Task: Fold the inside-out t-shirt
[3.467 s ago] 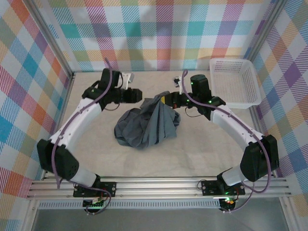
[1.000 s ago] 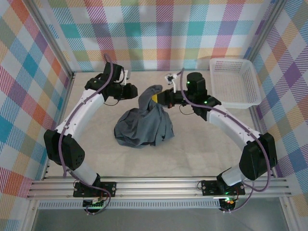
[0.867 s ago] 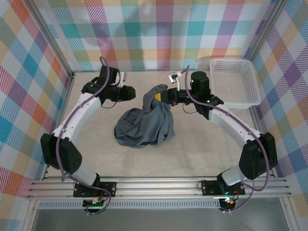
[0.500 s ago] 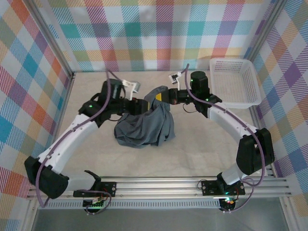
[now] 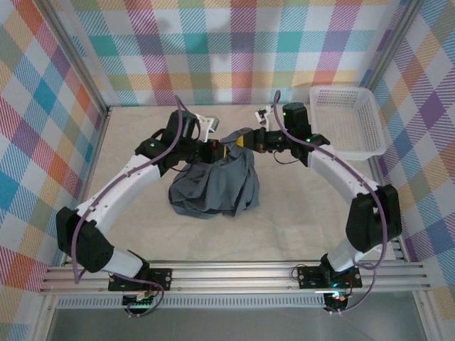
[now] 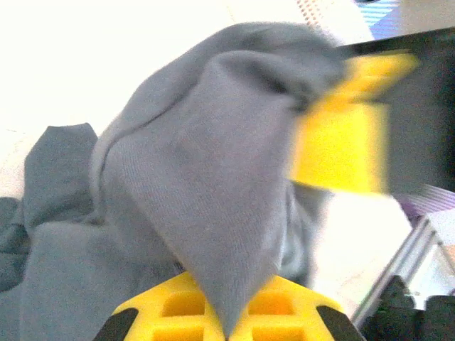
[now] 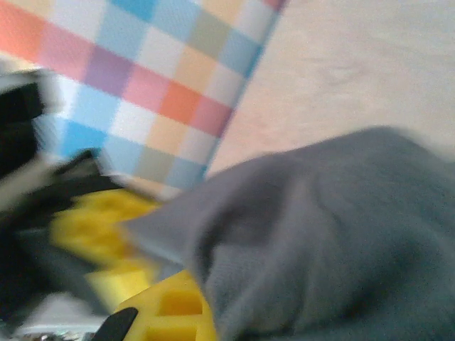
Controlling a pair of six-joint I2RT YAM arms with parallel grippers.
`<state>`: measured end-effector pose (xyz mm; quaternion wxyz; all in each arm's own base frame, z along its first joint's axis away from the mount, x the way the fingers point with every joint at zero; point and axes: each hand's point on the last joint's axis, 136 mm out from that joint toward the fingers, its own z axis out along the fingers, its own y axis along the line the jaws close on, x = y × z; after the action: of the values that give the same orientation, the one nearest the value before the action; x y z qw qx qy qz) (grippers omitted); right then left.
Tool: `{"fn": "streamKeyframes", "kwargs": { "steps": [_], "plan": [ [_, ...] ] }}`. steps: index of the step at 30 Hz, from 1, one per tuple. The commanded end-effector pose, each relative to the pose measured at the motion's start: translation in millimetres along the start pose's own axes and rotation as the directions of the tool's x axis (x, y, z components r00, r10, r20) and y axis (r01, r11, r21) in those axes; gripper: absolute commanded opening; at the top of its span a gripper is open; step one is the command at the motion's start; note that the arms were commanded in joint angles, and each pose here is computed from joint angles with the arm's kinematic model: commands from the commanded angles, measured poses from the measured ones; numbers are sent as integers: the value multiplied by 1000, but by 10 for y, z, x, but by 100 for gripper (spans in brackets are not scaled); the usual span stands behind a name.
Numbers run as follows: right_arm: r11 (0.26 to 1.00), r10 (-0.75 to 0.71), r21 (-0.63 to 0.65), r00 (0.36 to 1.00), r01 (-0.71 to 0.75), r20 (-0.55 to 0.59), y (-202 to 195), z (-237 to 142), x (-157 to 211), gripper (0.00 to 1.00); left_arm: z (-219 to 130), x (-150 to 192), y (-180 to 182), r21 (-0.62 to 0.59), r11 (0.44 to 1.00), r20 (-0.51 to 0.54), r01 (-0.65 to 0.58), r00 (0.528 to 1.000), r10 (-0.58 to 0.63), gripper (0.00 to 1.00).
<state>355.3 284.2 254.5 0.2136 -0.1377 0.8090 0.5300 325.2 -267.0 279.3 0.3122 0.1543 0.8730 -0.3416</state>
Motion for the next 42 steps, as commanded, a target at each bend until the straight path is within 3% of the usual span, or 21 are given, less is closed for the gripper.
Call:
{"fn": "streamKeyframes", "kwargs": {
  "steps": [1, 3, 6, 10, 13, 17, 21, 25, 26, 27, 29, 30, 31, 34, 36, 39, 42],
  "plan": [
    [985, 5, 173, 992, 17, -128, -651, 70, 312, 6, -466, -109, -196, 36, 998, 42, 52, 998, -53, 0],
    [984, -6, 174, 987, 34, -159, -724, 106, 369, 13, -546, -122, -193, 32, 998, 58, 59, 996, -61, 0],
    [985, 14, 172, 987, 14, -159, -667, 80, 360, 37, -571, -173, -205, 40, 998, 80, 55, 995, -58, 0],
    [978, -70, 198, 997, 71, -15, -346, -195, 198, 50, -429, -164, -154, 40, 997, 50, 68, 996, -70, 0],
    [961, -185, 232, 974, 151, 134, -72, -426, 129, 54, -349, -149, -153, 57, 996, 31, 76, 997, -77, 0],
    [921, -327, 269, 934, 281, 144, 286, -385, 191, 55, -309, -159, -144, 58, 996, 25, 73, 997, -75, 0],
    [964, -187, 217, 972, 154, 141, 373, -147, 127, 55, -313, -184, -151, 57, 996, 29, 69, 997, -70, 0],
    [960, -189, 225, 979, 167, 77, 353, 206, 185, 64, -342, -203, -170, 61, 996, 38, 67, 997, -69, 0],
    [955, -190, 243, 979, 167, 73, 287, 251, 171, 60, -353, -196, -186, 68, 996, 37, 65, 997, -68, 0],
    [950, -187, 266, 979, 161, 76, 215, 277, 149, 50, -368, -200, -210, 79, 995, 41, 57, 997, -61, 0],
    [946, -209, 265, 976, 185, 65, 212, 304, 133, 17, -390, -183, -197, 69, 997, 41, 46, 998, -49, 0],
    [950, -219, 241, 974, 199, 55, 267, 309, 139, 5, -393, -170, -156, 47, 998, 40, 36, 998, -38, 0],
    [954, -234, 205, 971, 220, 48, 358, 301, 152, 0, -393, -151, -77, 10, 999, 38, 33, 999, -33, 0],
    [961, -271, 76, 961, 266, 51, 696, 203, 214, 0, -306, -68, 426, -161, 985, 37, 61, 998, -56, 3],
    [968, -248, -12, 966, 250, 73, 889, 79, 223, 0, -182, 58, 884, -272, 958, 27, 95, 996, -91, 18],
    [976, -169, -119, 978, 183, 123, 1035, -110, 145, 0, -91, 172, 1178, -266, 949, 34, 169, 986, -166, 33],
    [975, -112, -171, 977, 144, 180, 1043, -262, 36, 0, -137, 205, 1135, -226, 957, 57, 180, 984, -171, 43]
  ]
}}
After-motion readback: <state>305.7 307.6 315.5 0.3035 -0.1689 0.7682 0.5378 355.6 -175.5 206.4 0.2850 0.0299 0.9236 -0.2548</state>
